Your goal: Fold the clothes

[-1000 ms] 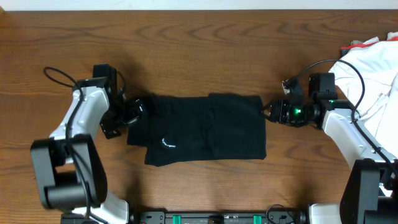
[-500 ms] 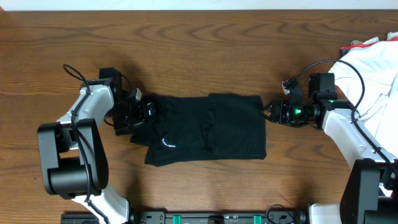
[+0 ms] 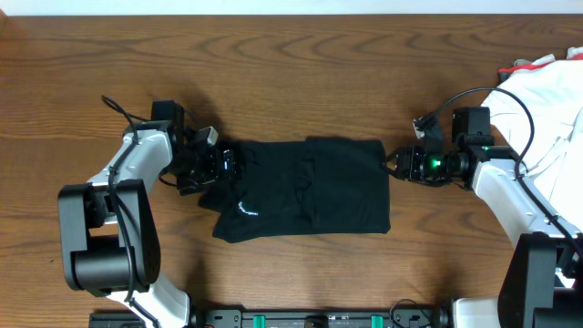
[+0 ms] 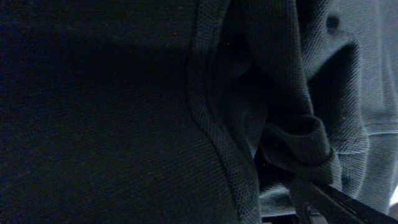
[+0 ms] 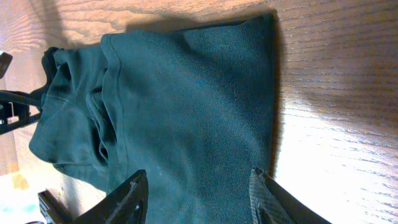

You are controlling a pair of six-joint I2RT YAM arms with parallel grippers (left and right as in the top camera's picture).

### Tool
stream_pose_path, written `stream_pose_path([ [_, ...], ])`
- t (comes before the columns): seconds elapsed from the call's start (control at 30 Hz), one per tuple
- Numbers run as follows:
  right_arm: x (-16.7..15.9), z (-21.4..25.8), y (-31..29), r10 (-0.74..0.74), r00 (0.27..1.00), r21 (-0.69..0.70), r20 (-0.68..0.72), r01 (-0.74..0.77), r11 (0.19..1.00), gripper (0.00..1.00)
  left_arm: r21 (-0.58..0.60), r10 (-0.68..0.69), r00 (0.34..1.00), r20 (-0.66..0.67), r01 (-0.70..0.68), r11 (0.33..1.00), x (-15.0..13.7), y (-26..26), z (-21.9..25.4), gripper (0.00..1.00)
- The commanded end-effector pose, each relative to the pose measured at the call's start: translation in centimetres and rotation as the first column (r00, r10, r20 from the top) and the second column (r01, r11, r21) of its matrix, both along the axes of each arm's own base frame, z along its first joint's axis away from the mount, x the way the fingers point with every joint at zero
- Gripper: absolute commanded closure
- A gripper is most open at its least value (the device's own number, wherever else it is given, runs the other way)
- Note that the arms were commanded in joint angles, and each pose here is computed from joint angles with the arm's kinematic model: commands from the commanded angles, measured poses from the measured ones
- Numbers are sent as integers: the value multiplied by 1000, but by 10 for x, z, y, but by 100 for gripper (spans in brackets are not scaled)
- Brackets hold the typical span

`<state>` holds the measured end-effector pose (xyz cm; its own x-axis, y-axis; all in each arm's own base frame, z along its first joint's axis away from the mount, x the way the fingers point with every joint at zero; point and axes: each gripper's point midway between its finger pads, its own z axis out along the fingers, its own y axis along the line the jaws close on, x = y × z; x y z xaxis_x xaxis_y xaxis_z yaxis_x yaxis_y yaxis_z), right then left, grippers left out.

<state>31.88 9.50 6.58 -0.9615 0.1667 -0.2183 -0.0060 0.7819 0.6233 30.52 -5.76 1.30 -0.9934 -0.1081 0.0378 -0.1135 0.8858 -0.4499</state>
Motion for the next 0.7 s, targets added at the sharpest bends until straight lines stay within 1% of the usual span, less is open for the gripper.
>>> stream_pose_path([
  [0.0, 1, 6, 0, 13, 1000, -2, 27, -13, 1000, 50, -23, 23, 993, -118, -26, 999, -26, 2, -26, 6],
  [0.03, 1, 6, 0, 13, 1000, -2, 27, -13, 1000, 49, -40, 30, 993, -112, -35, 999, -25, 3, -24, 6],
  [0.17, 1, 6, 0, 13, 1000, -2, 27, -13, 1000, 50, -210, 45, 999, -27, -50, 976, -11, -1, -7, 5],
  [0.23, 1, 6, 0, 13, 1000, -2, 28, -13, 1000, 50, -256, 60, 998, -3, -59, 965, -6, -1, -2, 3],
  [0.37, 1, 6, 0, 13, 1000, -2, 28, -13, 1000, 50, -257, 48, 999, 1, -47, 965, -7, -3, -2, 2],
  [0.5, 1, 6, 0, 13, 1000, -2, 28, -13, 1000, 50, -235, 6, 1000, 17, -2, 972, -10, -12, -9, 0],
  [0.53, 1, 6, 0, 13, 1000, -2, 28, -13, 1000, 50, -220, -2, 1000, 12, 4, 976, -11, -13, -12, 0],
  [0.67, 1, 6, 0, 13, 1000, -2, 27, -13, 1000, 50, -79, 25, 998, -50, -29, 996, -16, -5, -26, 0],
])
